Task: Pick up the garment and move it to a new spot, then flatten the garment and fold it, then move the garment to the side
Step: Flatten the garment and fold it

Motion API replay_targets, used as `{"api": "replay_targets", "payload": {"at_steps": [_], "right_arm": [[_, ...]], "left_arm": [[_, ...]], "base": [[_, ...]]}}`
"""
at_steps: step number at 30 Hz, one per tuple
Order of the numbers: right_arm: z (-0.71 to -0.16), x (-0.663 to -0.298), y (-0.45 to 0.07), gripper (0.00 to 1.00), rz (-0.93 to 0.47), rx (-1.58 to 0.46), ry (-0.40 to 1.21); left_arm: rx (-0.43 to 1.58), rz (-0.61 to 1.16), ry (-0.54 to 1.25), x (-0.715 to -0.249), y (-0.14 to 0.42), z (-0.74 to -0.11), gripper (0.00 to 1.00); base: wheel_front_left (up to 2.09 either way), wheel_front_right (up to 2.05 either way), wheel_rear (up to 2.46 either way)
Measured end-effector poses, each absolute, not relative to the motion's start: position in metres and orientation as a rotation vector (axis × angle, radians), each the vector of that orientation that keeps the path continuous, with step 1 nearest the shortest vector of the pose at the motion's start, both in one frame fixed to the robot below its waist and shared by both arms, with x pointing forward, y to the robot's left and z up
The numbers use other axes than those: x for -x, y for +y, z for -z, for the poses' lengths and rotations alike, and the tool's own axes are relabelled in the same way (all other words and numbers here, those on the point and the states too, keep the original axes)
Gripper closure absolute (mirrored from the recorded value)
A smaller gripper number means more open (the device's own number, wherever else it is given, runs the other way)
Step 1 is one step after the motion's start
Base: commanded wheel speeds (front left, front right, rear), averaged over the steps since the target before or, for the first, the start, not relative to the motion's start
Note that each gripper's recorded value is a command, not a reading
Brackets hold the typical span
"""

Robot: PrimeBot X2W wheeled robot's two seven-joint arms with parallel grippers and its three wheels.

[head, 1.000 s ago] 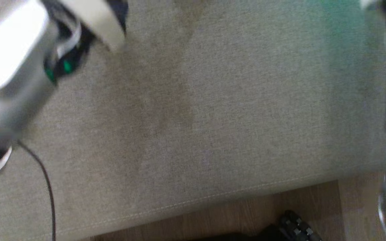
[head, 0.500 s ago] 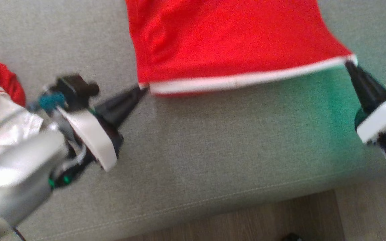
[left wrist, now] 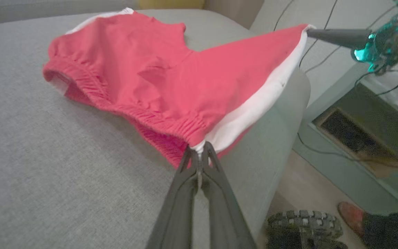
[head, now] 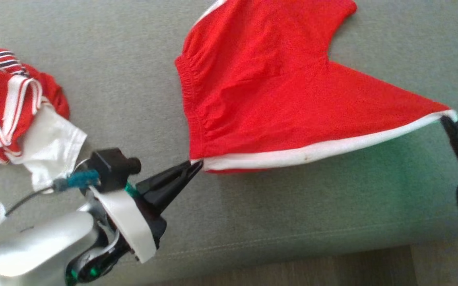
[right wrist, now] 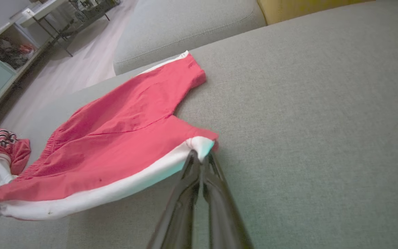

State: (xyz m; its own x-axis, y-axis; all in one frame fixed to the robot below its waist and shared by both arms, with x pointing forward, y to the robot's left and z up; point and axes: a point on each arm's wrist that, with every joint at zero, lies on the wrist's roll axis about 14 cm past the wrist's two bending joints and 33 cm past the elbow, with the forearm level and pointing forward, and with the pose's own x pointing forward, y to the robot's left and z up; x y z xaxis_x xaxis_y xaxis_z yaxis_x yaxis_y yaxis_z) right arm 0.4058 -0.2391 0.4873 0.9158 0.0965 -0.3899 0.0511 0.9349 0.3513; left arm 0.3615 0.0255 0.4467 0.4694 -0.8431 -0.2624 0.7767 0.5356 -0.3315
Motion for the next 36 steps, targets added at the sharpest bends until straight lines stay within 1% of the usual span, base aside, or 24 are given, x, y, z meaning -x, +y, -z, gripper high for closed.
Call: {"api": "replay_targets", "payload": {"at_steps": [4,5,9,13,16,20,28,36], "right_arm": [[-0.498,-0.421,-0.236,1.0,-0.043,-0.321,0.419],[-0.5,-0.436,-0.229,1.0,-0.069,-0.318,0.436],[-0.497,-0.473,-0.221,1.0,-0.09,-0.298,0.478],[-0.495,-0.518,-0.218,1.0,-0.092,-0.267,0.499],[-0.493,-0.552,-0.21,1.0,-0.102,-0.269,0.508],[-0.483,-0.592,-0.191,1.0,-0.132,-0.252,0.539],[-0.458,-0.647,-0.149,1.0,-0.19,-0.177,0.597],[-0.435,-0.682,-0.126,1.0,-0.209,-0.119,0.619]], "left_arm": [[0.27,0.939,0.401,-0.371,0.029,-0.466,1.0],[0.342,0.899,0.396,-0.379,0.027,-0.473,1.0],[0.516,0.851,0.424,-0.397,0.014,-0.479,1.0],[0.686,0.761,0.433,-0.434,0.015,-0.479,1.0],[0.789,0.684,0.447,-0.46,0.021,-0.472,1.0],[0.883,0.591,0.487,-0.482,0.033,-0.455,1.0],[0.877,0.49,0.488,-0.513,0.054,-0.433,1.0],[0.874,0.442,0.444,-0.531,0.061,-0.427,1.0]], "base": [[0.0,0.0,0.0],[0.0,0.0,0.0],[0.0,0.0,0.0],[0.0,0.0,0.0],[0.0,0.0,0.0],[0.0,0.0,0.0],[0.0,0.0,0.0],[0.0,0.0,0.0]]}}
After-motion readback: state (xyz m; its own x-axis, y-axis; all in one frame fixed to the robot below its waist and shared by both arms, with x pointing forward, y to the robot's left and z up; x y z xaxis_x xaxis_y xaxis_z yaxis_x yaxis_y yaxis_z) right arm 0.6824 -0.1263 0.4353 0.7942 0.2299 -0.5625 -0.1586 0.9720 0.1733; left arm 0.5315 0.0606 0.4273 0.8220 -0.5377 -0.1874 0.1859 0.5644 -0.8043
